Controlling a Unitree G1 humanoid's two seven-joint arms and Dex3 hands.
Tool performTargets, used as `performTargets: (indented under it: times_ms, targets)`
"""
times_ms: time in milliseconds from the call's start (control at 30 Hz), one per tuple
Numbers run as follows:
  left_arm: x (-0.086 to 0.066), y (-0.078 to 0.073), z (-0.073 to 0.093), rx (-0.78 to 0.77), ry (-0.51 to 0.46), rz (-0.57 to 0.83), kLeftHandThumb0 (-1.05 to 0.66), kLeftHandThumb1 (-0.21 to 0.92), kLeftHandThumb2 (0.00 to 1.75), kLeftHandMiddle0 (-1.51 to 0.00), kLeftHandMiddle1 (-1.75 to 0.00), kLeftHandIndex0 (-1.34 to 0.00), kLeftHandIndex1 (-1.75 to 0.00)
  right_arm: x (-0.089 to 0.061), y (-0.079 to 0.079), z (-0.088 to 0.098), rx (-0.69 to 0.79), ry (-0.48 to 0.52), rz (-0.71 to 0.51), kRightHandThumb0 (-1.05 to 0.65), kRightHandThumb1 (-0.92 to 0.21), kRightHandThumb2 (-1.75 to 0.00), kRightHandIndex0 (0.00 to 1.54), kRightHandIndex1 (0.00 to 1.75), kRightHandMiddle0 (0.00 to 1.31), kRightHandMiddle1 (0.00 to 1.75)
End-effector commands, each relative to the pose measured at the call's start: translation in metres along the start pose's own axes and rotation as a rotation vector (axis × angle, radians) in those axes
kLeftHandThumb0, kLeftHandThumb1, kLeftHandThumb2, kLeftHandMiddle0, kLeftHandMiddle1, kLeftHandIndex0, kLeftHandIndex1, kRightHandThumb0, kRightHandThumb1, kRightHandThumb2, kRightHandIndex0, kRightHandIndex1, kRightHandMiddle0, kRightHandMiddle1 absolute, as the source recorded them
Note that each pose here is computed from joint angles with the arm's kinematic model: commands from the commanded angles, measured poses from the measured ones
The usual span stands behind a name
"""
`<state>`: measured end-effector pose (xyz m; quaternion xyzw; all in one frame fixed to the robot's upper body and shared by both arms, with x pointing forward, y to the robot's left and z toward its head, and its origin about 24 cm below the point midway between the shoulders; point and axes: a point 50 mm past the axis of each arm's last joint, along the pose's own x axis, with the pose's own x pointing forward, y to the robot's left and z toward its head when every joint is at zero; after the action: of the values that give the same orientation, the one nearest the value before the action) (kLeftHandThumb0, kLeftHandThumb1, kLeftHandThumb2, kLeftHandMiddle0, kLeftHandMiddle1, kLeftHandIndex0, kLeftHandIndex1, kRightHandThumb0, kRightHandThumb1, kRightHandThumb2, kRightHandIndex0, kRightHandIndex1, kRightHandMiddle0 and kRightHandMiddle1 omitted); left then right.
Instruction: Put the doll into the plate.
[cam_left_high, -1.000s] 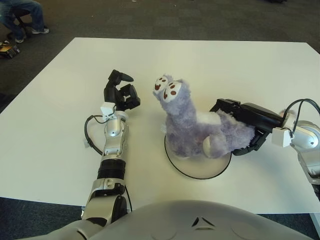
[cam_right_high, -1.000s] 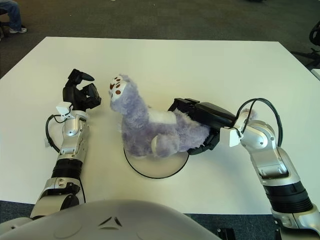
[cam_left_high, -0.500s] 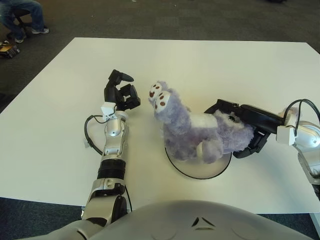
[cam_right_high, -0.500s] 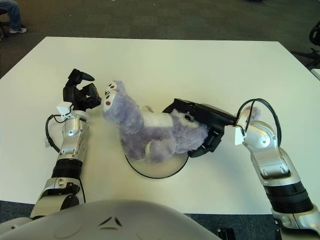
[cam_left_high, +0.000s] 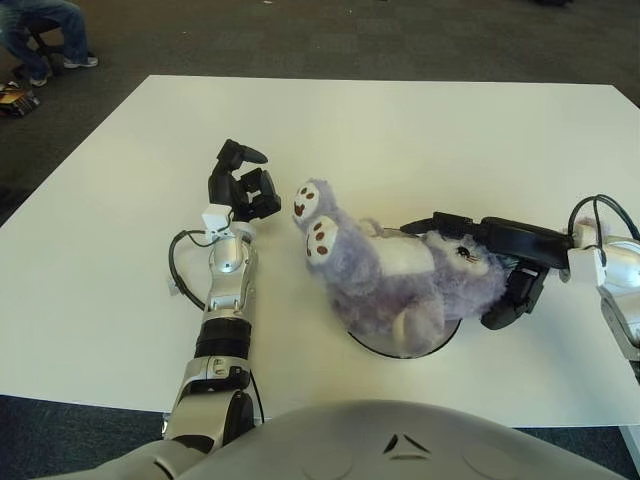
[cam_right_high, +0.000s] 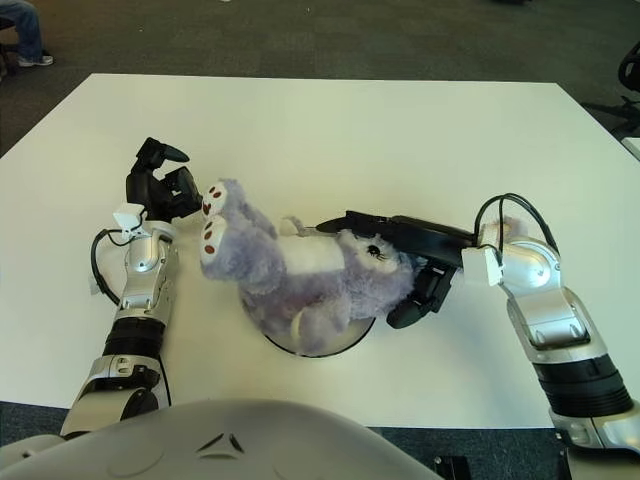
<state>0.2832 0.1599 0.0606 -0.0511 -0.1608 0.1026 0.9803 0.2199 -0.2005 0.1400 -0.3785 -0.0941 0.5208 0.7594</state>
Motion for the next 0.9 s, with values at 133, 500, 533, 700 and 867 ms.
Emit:
performTargets:
  times_ms: [133, 500, 533, 700, 867]
  targets:
    - [-0.019, 0.007, -0.018, 0.019, 0.083, 0.025, -0.47, 0.33, 1.29, -1.29, -1.75, -0.60, -1.75, -0.001, -0.005, -0.003, 0.037, 0.012, -0.013, -1.03, -0.88, -0.22, 0.00, 0.00, 0.00, 0.00]
    - [-0.018, 0.008, -0.019, 0.013, 0.089, 0.020, -0.47, 0.34, 1.29, -1.29, -1.75, -0.59, -1.75, 0.003, -0.013, -0.005, 0.268, 0.007, -0.123, -1.05, -0.92, -0.32, 0.00, 0.00, 0.00, 0.00]
    - [-0.018, 0.008, -0.019, 0.013, 0.089, 0.021, -0.47, 0.34, 1.29, -1.29, -1.75, -0.59, -1.75, 0.003, -0.013, -0.005, 0.286, 0.015, -0.137, -1.05, -0.92, -0.35, 0.00, 0.00, 0.00, 0.00]
    - [-0.019, 0.008, -0.019, 0.012, 0.089, 0.026, -0.47, 0.33, 1.29, -1.29, -1.75, -0.60, -1.75, 0.003, -0.016, -0.003, 0.331, 0.038, -0.187, -1.05, -0.92, -0.42, 0.00, 0.00, 0.00, 0.00]
    - [-0.018, 0.007, -0.019, 0.017, 0.088, 0.024, -0.48, 0.33, 1.30, -1.29, -1.75, -0.60, -1.75, -0.010, -0.028, -0.003, 0.172, 0.038, -0.269, -1.05, -0.92, -0.40, 0.00, 0.00, 0.00, 0.00]
